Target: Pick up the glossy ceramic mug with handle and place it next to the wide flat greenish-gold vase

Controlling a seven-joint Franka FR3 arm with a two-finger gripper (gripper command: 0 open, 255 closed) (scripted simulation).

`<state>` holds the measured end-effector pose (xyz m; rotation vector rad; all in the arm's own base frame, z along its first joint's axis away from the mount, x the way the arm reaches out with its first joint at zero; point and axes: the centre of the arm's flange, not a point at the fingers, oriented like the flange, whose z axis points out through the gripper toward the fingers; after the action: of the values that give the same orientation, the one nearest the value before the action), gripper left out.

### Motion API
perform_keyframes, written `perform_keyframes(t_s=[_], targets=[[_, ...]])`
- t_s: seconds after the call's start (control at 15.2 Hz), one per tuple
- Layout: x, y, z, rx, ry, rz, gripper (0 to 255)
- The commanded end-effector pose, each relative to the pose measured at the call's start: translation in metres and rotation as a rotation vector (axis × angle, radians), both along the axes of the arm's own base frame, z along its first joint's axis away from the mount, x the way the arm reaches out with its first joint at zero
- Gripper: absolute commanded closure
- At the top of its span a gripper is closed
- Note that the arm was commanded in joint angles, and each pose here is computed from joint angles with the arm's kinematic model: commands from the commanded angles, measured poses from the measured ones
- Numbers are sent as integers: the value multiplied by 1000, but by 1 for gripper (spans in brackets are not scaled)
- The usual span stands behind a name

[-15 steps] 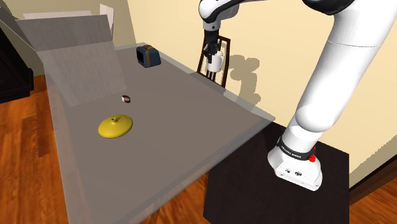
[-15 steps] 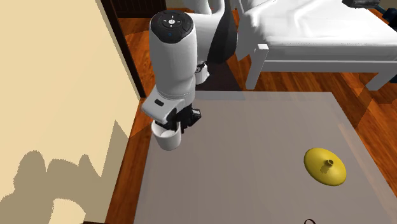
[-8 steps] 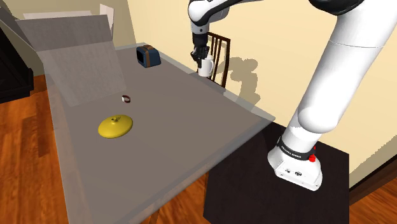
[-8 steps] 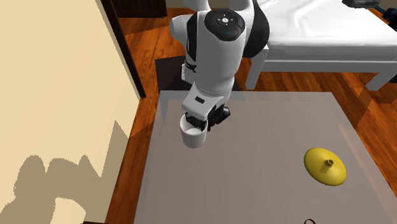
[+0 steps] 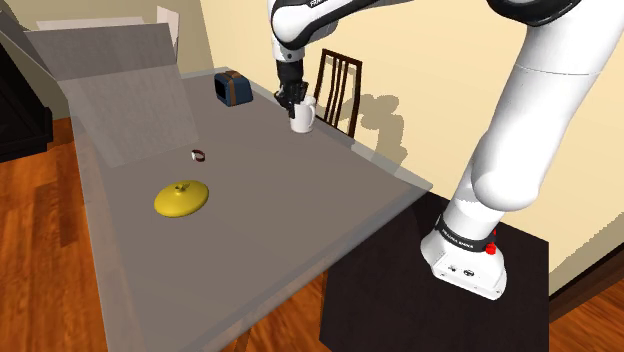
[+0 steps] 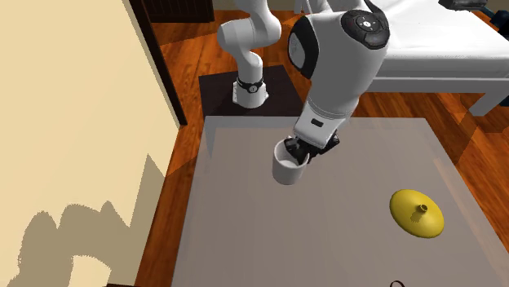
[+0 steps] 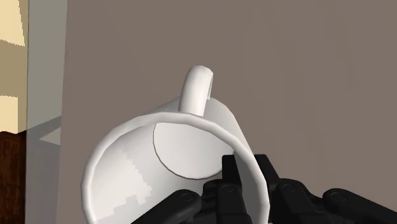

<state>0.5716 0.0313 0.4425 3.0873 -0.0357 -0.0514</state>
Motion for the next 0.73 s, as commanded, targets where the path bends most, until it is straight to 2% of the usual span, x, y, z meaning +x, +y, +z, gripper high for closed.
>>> perform_keyframes(t_s=[0.0,0.66], targets=[[3,25,-1,0,-1,-2,255],[15,156,-7,0,-1,-2,255]])
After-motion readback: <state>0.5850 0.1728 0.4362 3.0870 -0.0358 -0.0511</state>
